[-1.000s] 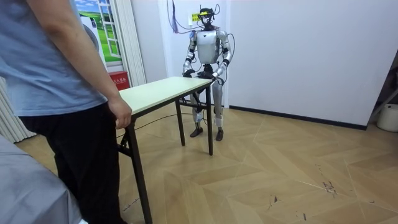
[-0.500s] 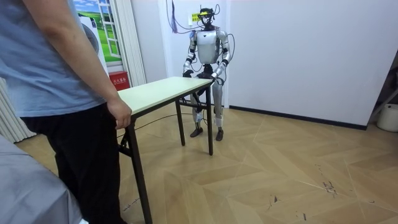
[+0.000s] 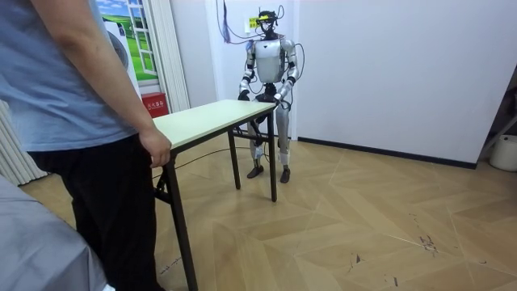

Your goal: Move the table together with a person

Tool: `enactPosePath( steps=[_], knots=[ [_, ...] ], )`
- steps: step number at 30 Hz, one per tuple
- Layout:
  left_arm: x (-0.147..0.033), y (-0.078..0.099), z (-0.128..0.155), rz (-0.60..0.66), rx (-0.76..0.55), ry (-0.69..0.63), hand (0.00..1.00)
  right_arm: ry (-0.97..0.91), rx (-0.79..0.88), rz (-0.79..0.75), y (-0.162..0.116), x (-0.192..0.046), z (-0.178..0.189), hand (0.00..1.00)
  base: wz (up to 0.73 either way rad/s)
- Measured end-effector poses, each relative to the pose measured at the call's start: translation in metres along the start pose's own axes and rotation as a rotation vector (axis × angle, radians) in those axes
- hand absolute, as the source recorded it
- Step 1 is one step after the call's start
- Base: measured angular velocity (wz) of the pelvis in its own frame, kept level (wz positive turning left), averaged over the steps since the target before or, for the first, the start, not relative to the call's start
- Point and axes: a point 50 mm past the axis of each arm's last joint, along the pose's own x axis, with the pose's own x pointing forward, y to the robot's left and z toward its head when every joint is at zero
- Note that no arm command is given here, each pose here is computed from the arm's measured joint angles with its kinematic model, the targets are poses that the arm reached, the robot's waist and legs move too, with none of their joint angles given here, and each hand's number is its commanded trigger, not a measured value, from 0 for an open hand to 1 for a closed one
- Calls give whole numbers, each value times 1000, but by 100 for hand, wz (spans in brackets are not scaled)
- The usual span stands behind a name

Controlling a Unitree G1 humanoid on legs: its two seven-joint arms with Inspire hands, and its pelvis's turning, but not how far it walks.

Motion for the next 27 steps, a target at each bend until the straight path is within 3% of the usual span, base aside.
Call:
enactPosePath(
  steps=[8,16,27],
  knots=[
    [7,-11,-4,15,-39,-32,0,-56,189,0,8,3,2,0,1],
    [11,-29,-7,-14,-107,-92,0,-98,243,-11,19,8,3,0,0],
    [13,-33,-9,-25,-128,-117,0,-153,300,-22,23,10,5,0,0]
  ],
)
